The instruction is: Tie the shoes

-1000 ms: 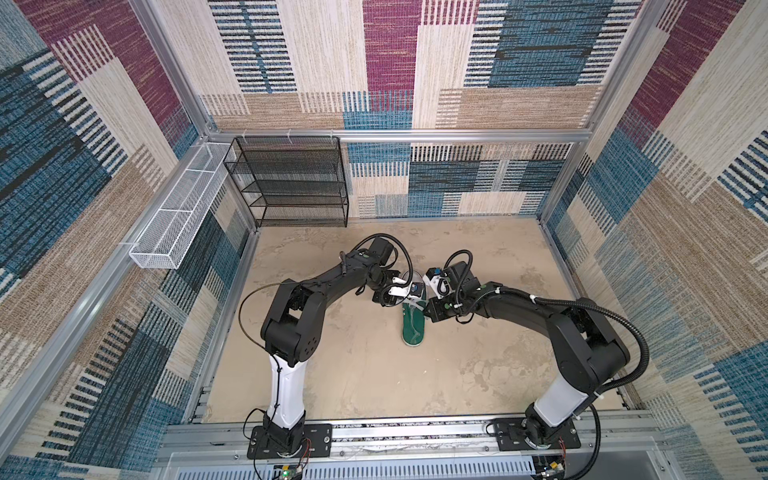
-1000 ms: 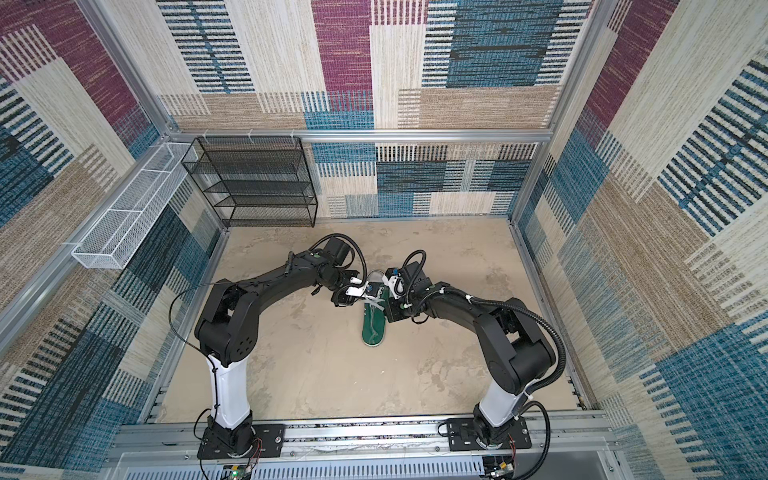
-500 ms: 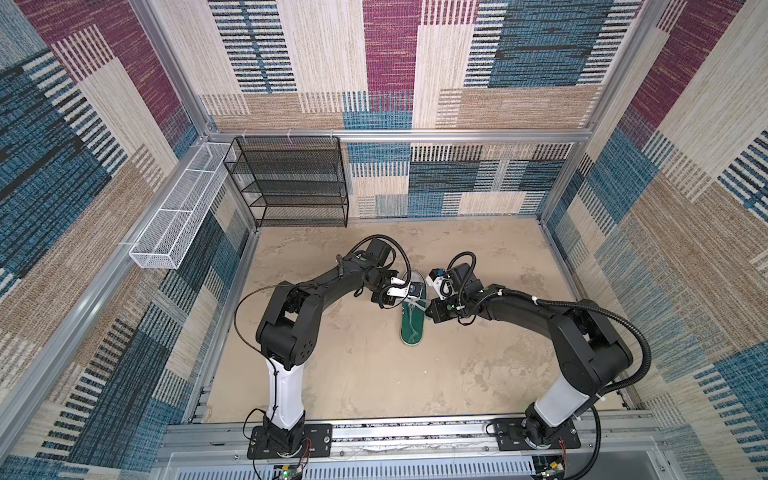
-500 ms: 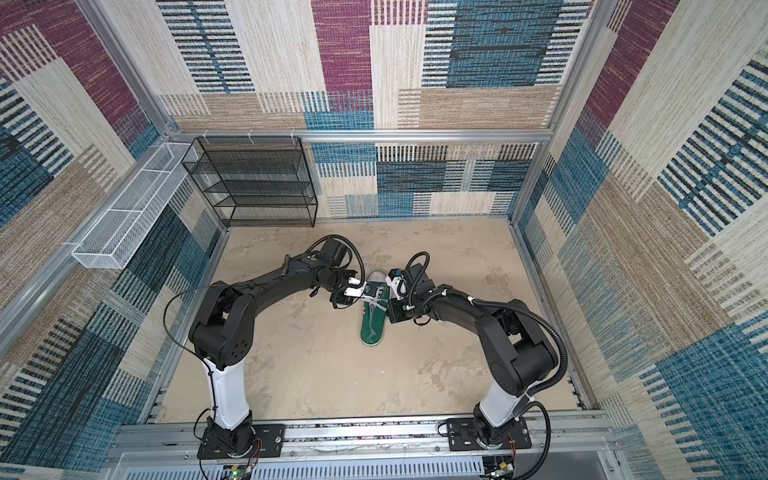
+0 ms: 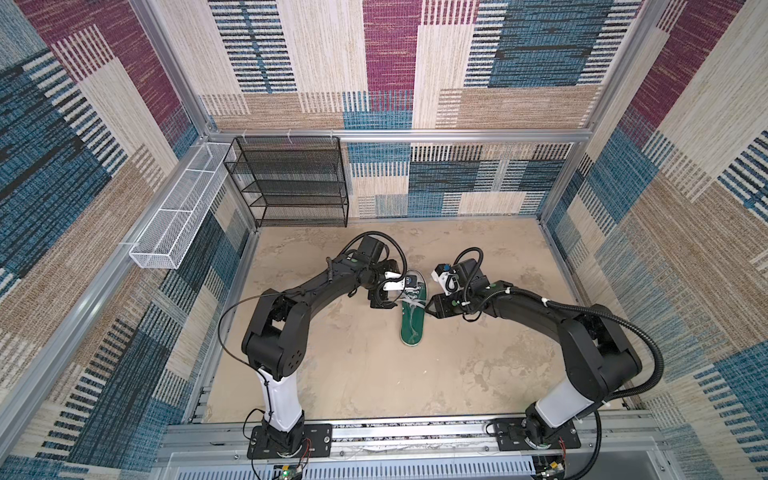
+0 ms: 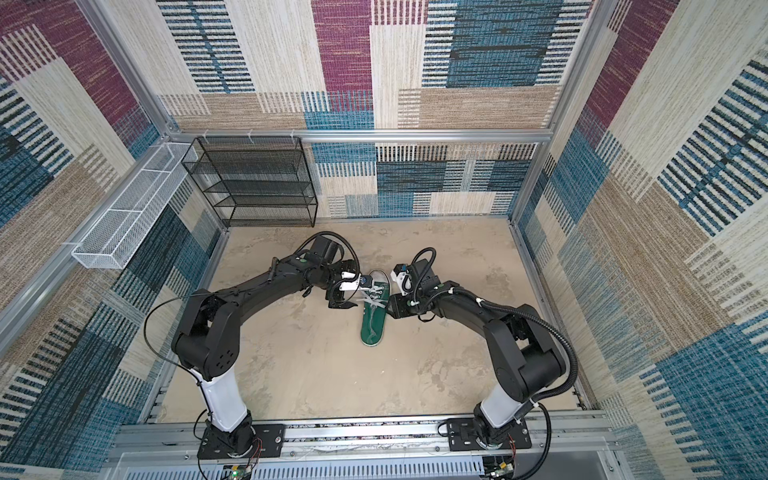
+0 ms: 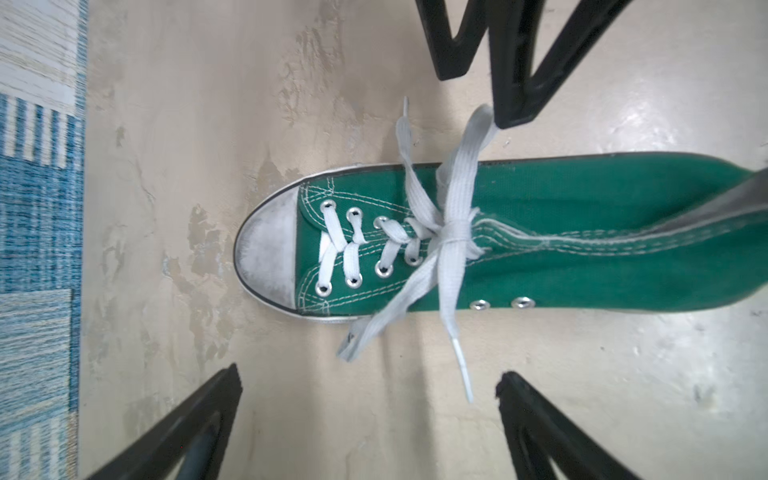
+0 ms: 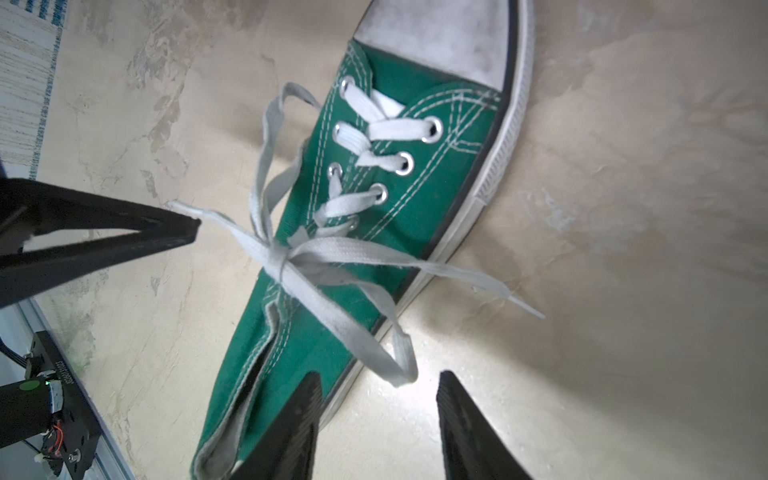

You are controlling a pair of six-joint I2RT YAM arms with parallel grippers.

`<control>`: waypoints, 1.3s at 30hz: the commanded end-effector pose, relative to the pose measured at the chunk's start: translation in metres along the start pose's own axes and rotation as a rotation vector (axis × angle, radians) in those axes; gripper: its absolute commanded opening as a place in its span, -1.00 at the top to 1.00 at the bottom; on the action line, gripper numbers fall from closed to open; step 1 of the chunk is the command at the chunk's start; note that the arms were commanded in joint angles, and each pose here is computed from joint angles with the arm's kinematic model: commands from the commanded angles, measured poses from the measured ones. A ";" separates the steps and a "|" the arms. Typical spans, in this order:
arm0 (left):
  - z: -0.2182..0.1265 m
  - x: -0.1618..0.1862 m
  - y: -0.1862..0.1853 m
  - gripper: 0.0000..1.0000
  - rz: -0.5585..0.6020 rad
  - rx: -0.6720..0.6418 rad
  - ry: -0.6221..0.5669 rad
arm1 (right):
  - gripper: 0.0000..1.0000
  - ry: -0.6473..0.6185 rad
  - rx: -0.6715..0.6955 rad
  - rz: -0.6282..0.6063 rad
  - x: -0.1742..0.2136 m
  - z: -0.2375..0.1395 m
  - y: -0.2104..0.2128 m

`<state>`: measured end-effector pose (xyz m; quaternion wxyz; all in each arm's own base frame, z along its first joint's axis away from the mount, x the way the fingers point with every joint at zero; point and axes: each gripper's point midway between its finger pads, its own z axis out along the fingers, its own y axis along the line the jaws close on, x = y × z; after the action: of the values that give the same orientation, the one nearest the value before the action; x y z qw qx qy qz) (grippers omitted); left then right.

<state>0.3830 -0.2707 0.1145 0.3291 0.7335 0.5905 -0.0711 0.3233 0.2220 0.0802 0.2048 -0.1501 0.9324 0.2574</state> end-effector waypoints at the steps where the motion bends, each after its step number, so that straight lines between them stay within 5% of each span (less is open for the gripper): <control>1: -0.024 -0.009 0.016 -0.96 -0.104 -0.061 -0.078 | 0.03 -0.027 0.018 -0.023 -0.009 -0.014 0.002; 5: -0.044 -0.016 -0.004 -0.75 -0.209 -0.025 -0.180 | 0.10 -0.055 -0.022 -0.091 -0.021 -0.021 0.014; 8: -0.043 -0.024 -0.030 -0.41 -0.257 0.039 -0.260 | 0.16 -0.072 -0.046 -0.189 -0.029 -0.014 0.026; 16: -0.016 -0.014 -0.047 -0.08 -0.387 0.113 -0.262 | 0.20 -0.091 -0.081 -0.344 -0.053 0.008 0.039; 35: 0.018 -0.002 -0.049 0.56 -0.351 0.179 -0.076 | 0.22 -0.058 -0.143 -0.379 -0.054 0.033 0.051; 39: 0.022 0.008 -0.053 0.84 -0.351 0.171 -0.025 | 0.23 -0.055 -0.166 -0.376 -0.051 0.034 0.054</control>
<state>0.3437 -0.2793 0.0804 0.2695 0.6357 0.6924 -0.2092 0.3564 0.2866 0.0942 0.2509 -0.3233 0.8682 0.2805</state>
